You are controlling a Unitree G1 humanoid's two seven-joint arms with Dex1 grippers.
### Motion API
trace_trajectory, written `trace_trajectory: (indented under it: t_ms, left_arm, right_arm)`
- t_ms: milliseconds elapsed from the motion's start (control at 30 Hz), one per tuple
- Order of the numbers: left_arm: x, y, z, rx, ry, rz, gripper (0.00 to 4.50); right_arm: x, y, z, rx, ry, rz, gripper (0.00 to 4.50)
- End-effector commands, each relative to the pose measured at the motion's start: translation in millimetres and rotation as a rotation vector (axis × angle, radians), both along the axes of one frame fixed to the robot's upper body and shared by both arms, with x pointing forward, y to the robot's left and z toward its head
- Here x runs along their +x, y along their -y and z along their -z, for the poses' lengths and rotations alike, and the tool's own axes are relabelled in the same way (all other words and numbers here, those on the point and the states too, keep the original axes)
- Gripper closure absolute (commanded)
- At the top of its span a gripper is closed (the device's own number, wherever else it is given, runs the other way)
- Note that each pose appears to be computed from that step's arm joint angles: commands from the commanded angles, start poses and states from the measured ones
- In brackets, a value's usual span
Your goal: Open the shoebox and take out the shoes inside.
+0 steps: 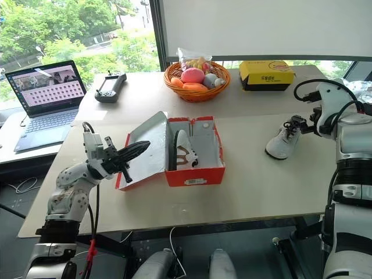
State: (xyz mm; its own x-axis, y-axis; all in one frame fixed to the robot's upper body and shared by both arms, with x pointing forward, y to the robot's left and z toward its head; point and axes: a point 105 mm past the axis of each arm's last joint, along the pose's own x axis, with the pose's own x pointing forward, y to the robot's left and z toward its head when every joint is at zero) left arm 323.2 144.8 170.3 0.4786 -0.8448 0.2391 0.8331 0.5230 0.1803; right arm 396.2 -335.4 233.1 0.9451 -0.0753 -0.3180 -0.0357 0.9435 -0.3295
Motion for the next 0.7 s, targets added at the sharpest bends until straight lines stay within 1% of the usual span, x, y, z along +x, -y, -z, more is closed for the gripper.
trace_trajectory:
  t_ms: [33, 133, 233, 333, 433, 500, 567, 700]
  left_arm:
    - [-7.4, 8.8, -12.1, 0.013, 0.068, 0.050, 4.50]
    - [-9.2, 10.2, -10.4, 0.028, 0.062, 0.078, 4.50]
    - [-9.3, 10.9, -11.4, 0.041, 0.062, 0.113, 4.50]
    - [-11.4, 15.3, -13.4, 0.047, 0.060, 0.159, 4.50]
    - [-15.7, 21.4, -11.0, 0.069, 0.038, 0.234, 4.50]
    - [-18.5, 23.2, -9.0, 0.083, 0.021, 0.280, 4.50]
    - [-18.2, 23.4, -8.1, 0.091, 0.016, 0.299, 4.50]
    - [-20.0, 25.2, -9.3, 0.083, -0.004, 0.344, 4.50]
  right_arm:
    - [-2.6, -12.4, -30.5, -0.016, 0.077, -0.066, 0.09]
    - [-0.5, -36.8, -42.7, 0.006, 0.112, -0.167, 0.09]
    - [-3.7, -79.4, -58.8, 0.088, 0.152, -0.362, 0.09]
    - [-16.0, -114.8, -62.9, 0.173, 0.136, -0.559, 0.09]
    - [-28.9, -148.4, -50.1, 0.197, 0.067, -0.742, 0.09]
    - [-31.7, -166.0, -37.5, 0.204, 0.016, -0.811, 0.09]
    - [-28.6, -175.0, -24.5, 0.195, -0.019, -0.824, 0.09]
    - [-18.9, -189.5, -5.2, 0.231, -0.086, -0.810, 0.09]
